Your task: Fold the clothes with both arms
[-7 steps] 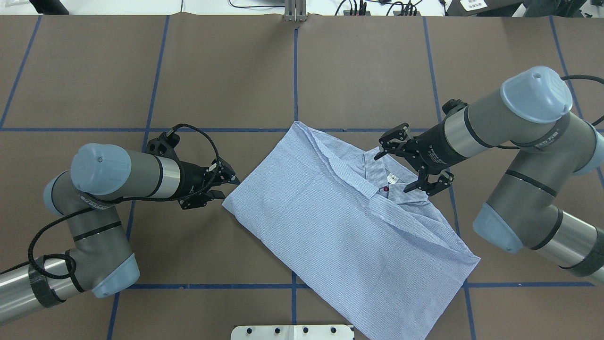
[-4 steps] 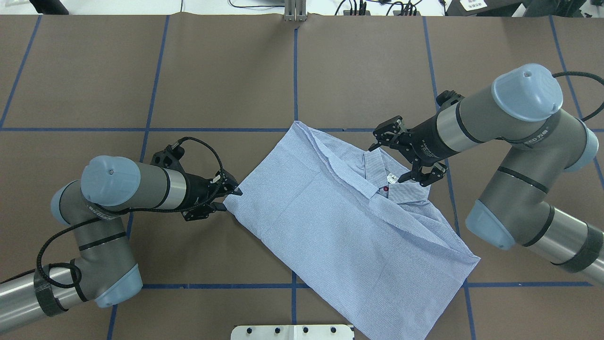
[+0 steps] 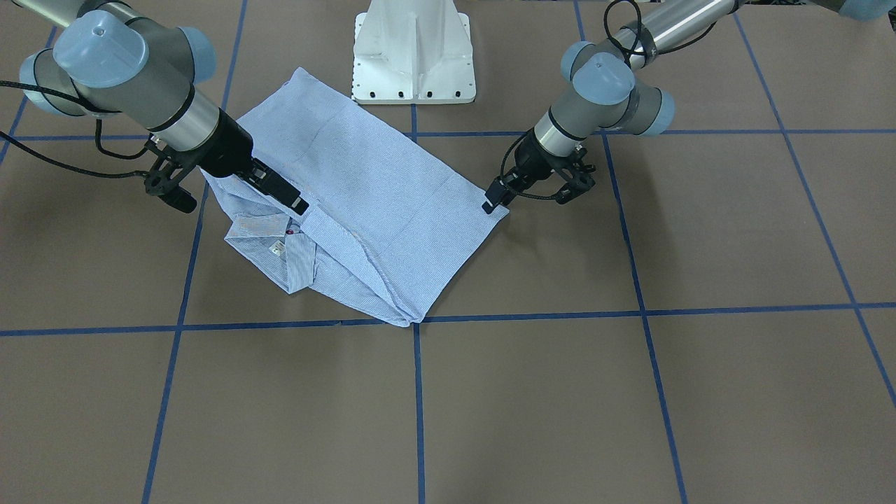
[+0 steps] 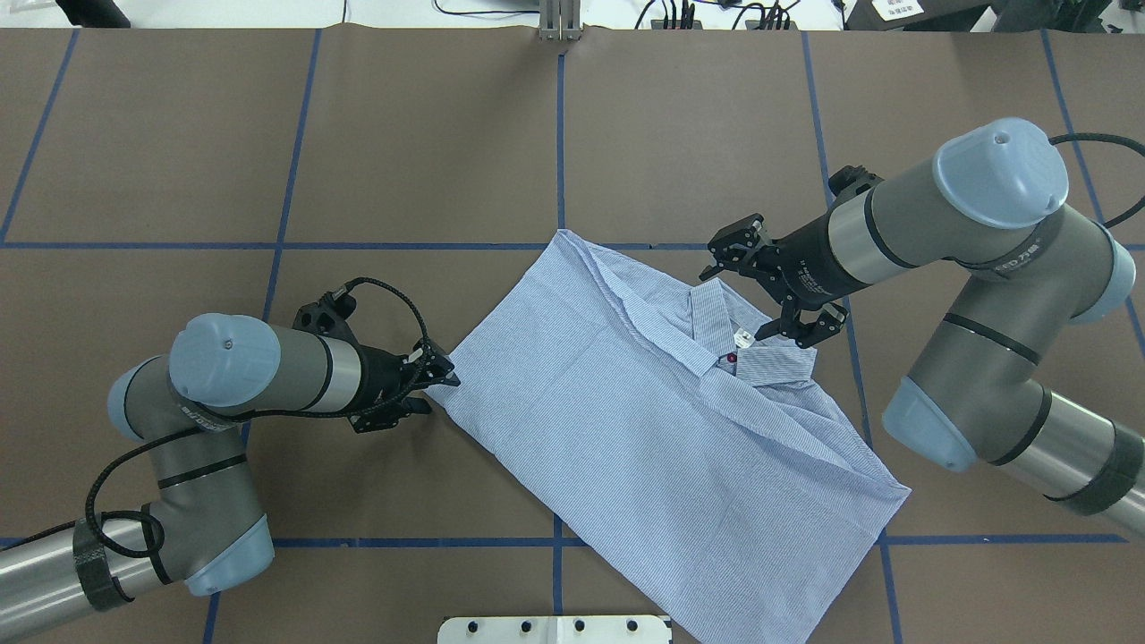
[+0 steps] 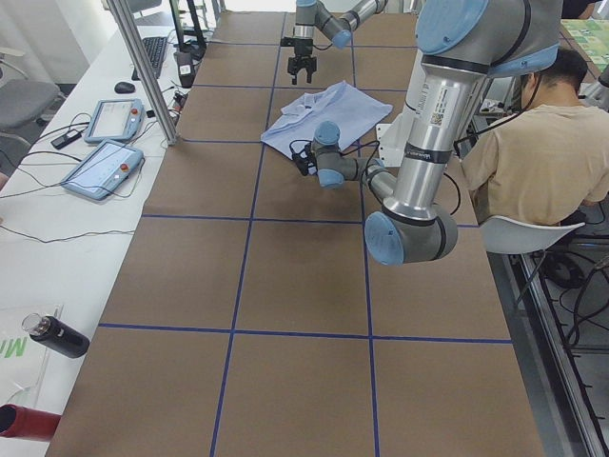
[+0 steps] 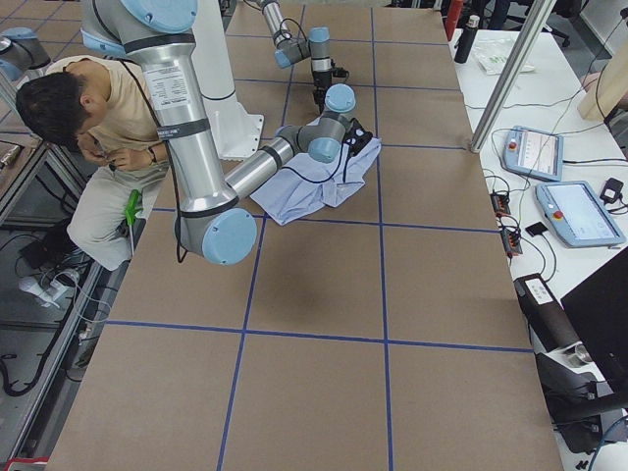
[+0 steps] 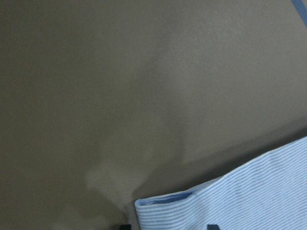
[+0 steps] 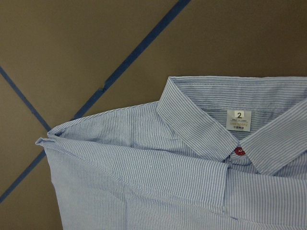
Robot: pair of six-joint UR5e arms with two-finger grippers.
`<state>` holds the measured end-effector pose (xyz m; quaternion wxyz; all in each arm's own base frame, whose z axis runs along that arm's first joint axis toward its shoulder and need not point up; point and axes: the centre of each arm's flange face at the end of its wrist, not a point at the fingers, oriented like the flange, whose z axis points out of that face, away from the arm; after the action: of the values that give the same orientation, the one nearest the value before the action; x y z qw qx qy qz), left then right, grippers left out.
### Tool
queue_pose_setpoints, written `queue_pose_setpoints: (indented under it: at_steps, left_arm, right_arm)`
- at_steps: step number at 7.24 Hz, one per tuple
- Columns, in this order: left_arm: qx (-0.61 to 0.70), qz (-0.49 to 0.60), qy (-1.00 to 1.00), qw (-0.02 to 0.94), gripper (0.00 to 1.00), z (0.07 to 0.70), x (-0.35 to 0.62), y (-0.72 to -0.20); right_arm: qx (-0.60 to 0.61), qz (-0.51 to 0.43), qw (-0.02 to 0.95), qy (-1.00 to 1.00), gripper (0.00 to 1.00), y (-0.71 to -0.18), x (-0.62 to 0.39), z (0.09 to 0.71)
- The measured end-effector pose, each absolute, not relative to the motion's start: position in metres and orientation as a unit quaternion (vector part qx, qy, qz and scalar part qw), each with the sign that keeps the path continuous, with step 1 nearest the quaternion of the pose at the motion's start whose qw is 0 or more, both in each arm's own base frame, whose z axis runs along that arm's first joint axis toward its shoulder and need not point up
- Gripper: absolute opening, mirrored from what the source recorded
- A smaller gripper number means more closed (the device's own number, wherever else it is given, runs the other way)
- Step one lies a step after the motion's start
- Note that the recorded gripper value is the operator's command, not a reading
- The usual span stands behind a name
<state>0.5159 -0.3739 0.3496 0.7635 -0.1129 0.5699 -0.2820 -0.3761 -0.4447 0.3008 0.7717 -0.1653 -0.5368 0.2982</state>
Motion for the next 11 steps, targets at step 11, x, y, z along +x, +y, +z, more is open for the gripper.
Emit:
queue_pose_setpoints:
  at_steps: [11]
  left_arm:
    - [-0.003, -0.254, 0.582, 0.772, 0.00, 0.343, 0.479, -0.440]
  right_arm:
    - [-0.159, 0.307, 0.769, -0.538, 1.00, -0.451, -0.367, 0.301]
